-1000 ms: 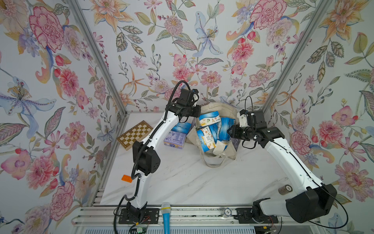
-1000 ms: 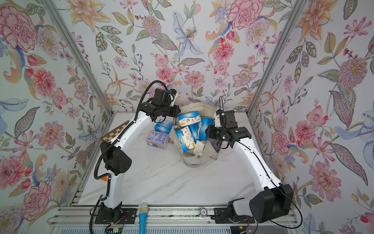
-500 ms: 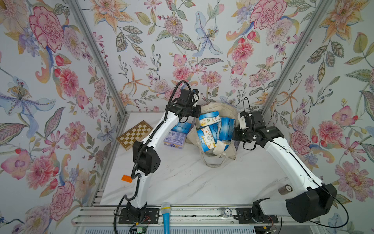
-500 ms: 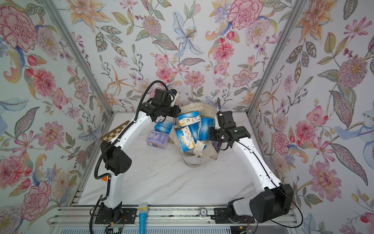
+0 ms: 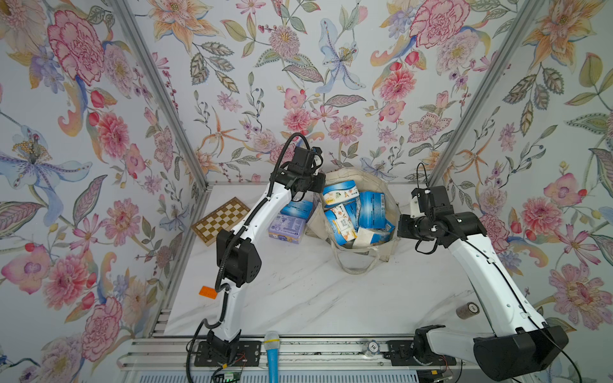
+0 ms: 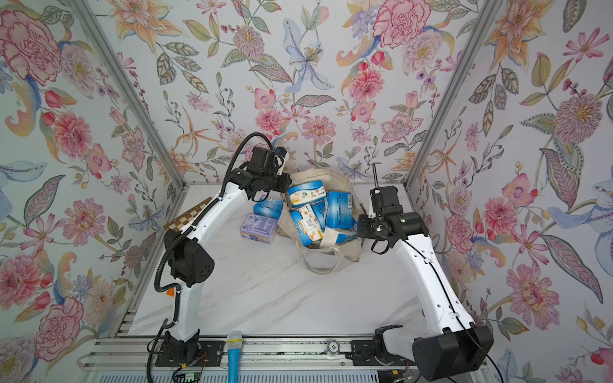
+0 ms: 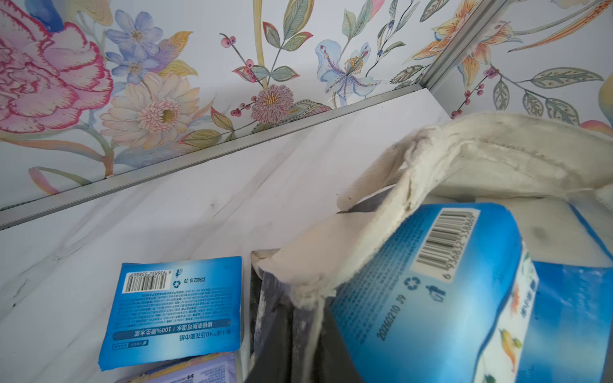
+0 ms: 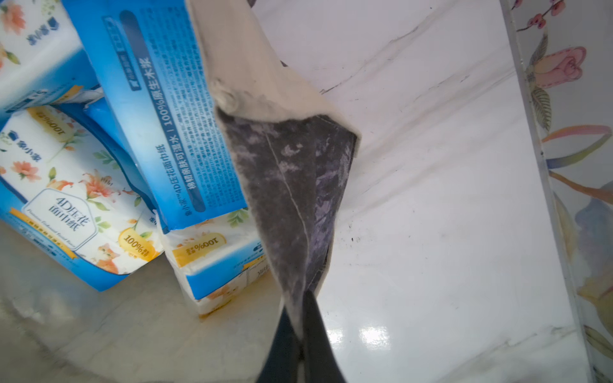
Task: Put tissues into the canvas bag
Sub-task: Adjust the canvas bag at the center of the board.
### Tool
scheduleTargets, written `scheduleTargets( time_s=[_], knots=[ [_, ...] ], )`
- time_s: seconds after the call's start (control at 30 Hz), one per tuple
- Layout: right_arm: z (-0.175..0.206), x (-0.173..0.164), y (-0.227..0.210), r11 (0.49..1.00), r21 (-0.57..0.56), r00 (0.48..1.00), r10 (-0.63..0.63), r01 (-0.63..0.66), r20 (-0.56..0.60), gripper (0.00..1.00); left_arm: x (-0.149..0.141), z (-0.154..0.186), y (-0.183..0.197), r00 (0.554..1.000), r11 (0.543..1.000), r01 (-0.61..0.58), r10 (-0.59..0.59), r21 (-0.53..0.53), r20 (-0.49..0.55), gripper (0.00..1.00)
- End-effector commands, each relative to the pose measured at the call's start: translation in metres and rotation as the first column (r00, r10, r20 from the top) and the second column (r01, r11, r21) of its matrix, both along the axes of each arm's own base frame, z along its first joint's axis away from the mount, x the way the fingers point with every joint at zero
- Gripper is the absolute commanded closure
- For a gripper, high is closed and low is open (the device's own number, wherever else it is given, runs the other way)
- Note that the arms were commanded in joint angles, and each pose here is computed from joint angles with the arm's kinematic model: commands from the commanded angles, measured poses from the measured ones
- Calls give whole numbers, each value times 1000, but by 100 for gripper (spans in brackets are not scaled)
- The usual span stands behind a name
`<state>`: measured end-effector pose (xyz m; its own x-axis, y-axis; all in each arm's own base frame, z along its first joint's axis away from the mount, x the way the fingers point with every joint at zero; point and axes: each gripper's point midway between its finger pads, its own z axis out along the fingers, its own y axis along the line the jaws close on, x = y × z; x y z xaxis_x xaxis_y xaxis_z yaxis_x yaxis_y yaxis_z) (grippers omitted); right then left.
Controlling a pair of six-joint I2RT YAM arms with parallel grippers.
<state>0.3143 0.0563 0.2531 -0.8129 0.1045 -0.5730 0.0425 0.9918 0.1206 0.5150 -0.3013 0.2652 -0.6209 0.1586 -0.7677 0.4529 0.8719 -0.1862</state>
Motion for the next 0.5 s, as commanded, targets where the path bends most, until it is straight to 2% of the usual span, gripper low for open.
scheduleTargets(
  time_s=[0.0,0.1,0.33,0.47],
  knots=[
    [5,-20,-35,993,-100,998,-67,65,-17,100,11,-24,63,988,975,-149,155,164,-24,86],
    [10,-21,-42,991,-106,997,-82,81,-4,100,14,-23,66,985,970,-168,173,177,-10,88],
    [14,-28,-58,987,-115,993,-115,115,3,100,24,-6,91,962,924,-273,260,268,81,91],
    [20,-31,-64,984,-124,992,-127,127,12,100,29,10,109,941,881,-338,306,332,146,92]
  ],
)
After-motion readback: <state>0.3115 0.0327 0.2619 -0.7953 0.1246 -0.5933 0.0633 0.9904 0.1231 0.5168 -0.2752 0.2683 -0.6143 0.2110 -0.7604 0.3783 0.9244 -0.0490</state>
